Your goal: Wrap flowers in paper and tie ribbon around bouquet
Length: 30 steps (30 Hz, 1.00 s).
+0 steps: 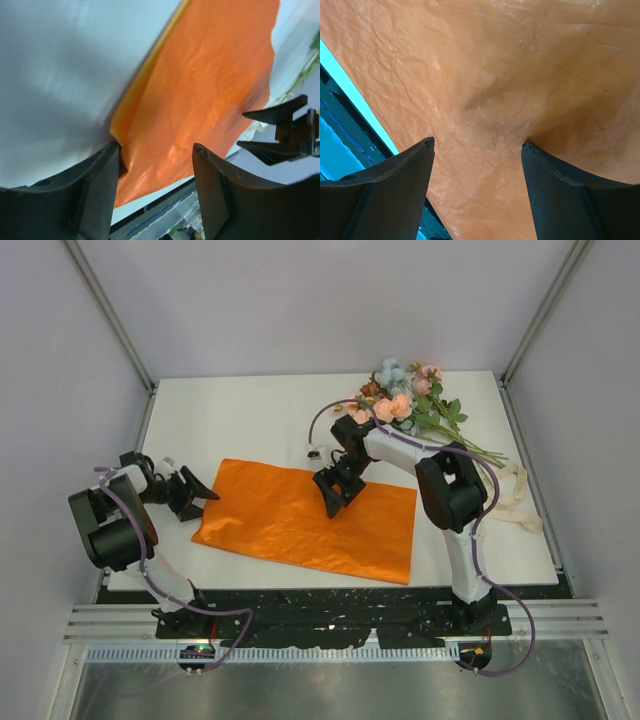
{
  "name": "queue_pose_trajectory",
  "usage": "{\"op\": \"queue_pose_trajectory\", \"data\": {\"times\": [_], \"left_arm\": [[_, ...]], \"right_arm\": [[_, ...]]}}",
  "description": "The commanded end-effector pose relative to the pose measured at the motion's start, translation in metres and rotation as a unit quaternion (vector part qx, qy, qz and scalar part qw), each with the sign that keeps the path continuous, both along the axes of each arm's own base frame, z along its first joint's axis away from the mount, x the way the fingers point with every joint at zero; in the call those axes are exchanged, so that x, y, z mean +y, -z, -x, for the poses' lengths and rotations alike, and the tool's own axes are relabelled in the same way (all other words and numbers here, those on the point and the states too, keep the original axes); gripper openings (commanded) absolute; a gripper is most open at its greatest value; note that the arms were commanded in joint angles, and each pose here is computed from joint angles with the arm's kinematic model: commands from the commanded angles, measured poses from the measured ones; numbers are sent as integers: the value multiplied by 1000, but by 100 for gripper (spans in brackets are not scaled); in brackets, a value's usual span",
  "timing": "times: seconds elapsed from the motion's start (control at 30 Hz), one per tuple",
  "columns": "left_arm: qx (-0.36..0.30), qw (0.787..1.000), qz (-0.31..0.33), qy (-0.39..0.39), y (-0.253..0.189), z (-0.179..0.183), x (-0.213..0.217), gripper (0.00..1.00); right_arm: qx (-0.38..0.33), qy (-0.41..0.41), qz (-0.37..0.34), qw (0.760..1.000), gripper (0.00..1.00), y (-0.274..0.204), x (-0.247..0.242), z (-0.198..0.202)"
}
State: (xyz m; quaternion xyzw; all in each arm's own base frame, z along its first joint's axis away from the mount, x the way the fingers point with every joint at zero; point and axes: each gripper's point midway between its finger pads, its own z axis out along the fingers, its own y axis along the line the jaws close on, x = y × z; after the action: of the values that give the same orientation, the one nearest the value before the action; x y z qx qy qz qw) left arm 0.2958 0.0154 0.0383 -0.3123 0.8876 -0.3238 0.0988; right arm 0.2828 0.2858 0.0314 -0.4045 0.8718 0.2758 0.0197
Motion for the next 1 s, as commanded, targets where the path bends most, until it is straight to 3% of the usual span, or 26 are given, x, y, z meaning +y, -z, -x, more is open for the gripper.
{"op": "queue_pose_trajectory", "data": {"times": [0.0,0.13,0.3,0.33,0.43,0.53,0.6,0.73,0.8,0.97], "left_arm": [[-75,994,61,55,-28,-12,-36,59],[-123,985,75,94,-44,-12,-58,49],[-138,976,96,139,-48,-11,-87,55],[-140,974,96,146,-48,-10,-91,53],[-165,967,86,172,-56,-11,-97,30],[-212,952,34,217,-75,-7,-91,7],[-254,936,-5,244,-91,-2,-87,0],[-397,845,-79,349,-136,19,-96,0],[-471,777,-114,402,-156,34,-107,0],[-612,568,-239,496,-189,67,-133,0]], "right_arm": [[8,0,40,999,75,27,-8,-4],[5,1,47,999,75,32,-9,-9],[3,-1,48,999,75,34,-8,-11],[1,-2,49,999,75,36,-8,-12],[-6,-6,45,999,75,30,-7,-14],[-20,-8,18,1000,80,4,-7,-17],[-28,2,-29,999,87,-31,-5,-22],[-134,3,-137,981,98,-139,-19,-44],[-205,2,-180,962,99,-183,-25,-54],[-326,-37,-241,913,96,-244,-6,-61]]}}
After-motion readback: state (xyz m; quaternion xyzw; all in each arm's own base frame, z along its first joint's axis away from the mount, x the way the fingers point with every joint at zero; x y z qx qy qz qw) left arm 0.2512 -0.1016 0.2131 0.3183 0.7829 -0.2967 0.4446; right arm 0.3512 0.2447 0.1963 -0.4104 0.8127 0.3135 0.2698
